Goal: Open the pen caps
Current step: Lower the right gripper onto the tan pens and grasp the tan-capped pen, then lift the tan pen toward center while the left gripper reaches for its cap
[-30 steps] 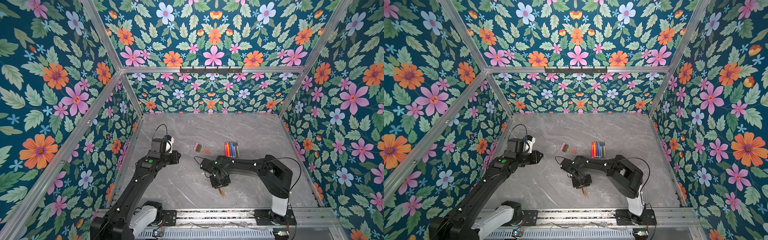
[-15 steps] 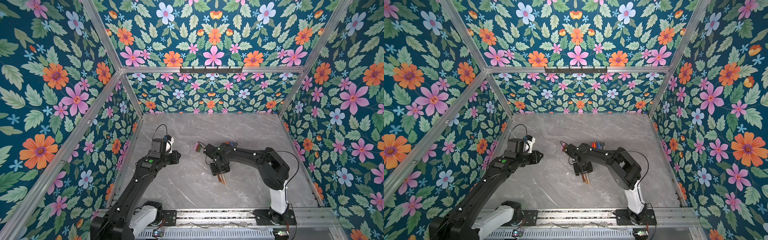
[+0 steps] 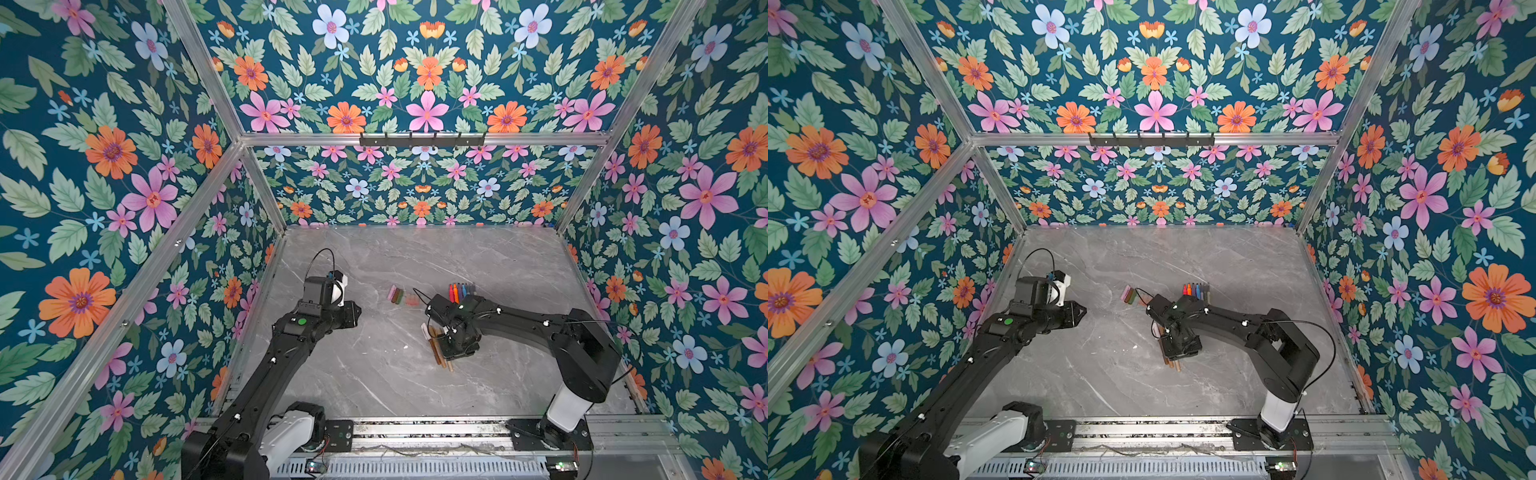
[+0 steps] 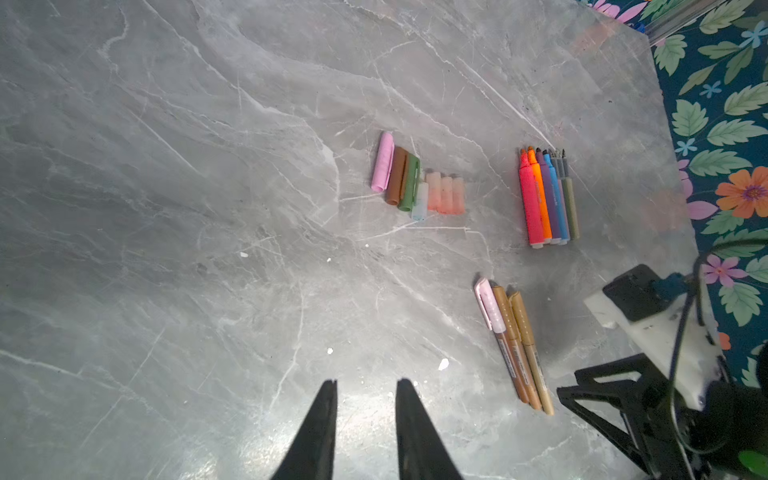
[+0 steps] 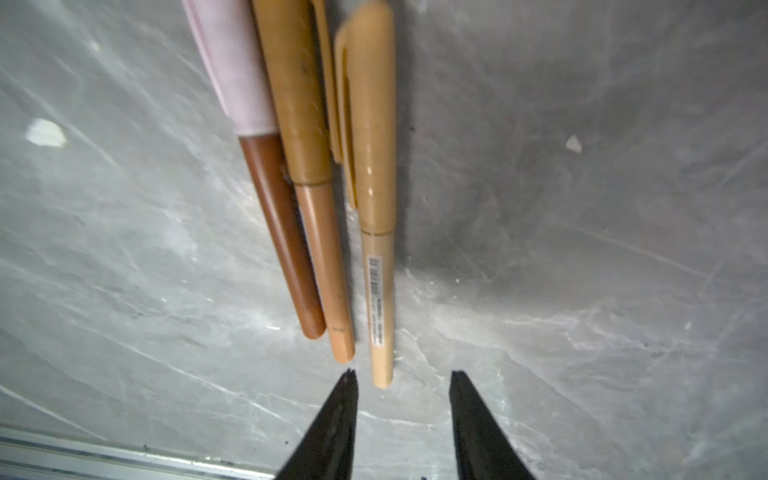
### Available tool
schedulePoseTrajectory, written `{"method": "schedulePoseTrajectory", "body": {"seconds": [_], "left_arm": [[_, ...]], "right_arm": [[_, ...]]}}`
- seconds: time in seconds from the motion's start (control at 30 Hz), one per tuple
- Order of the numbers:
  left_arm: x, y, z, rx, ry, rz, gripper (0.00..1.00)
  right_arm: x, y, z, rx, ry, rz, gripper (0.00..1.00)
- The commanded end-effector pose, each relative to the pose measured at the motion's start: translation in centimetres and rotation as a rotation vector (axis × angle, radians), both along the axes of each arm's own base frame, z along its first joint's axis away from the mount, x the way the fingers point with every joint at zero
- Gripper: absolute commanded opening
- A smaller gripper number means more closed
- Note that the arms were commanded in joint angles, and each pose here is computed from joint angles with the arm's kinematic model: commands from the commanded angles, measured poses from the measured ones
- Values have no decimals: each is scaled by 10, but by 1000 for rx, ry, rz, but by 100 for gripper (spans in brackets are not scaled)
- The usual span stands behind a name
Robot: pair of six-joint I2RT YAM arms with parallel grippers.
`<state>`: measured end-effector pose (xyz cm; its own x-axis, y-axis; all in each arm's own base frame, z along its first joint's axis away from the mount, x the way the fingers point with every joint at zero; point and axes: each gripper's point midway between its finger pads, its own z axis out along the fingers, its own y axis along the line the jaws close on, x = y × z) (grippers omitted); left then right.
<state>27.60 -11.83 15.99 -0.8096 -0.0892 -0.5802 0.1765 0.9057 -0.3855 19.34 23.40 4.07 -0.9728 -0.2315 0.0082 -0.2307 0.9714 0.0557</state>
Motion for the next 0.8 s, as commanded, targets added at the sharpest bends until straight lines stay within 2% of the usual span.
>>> {"method": "schedulePoseTrajectory", "body": {"seconds": [0.0, 0.27, 0.43, 0.63, 0.77], "left_arm": [[4, 0, 3, 5, -21, 0, 28], [3, 1, 3, 7, -19, 1, 28], [3, 1, 3, 7, -21, 1, 28], [4, 1, 2, 7, -16, 3, 28], [5, 2, -1, 16, -2, 14, 29]], "right_arm": [[-5, 1, -6, 21, 15, -28, 32], [-9, 8, -16, 58, 42, -42, 29], [-11, 2, -23, 27, 53, -54, 23], [-7, -5, -27, -22, 38, -72, 22], [-4, -3, -23, -13, 21, -52, 16]]}}
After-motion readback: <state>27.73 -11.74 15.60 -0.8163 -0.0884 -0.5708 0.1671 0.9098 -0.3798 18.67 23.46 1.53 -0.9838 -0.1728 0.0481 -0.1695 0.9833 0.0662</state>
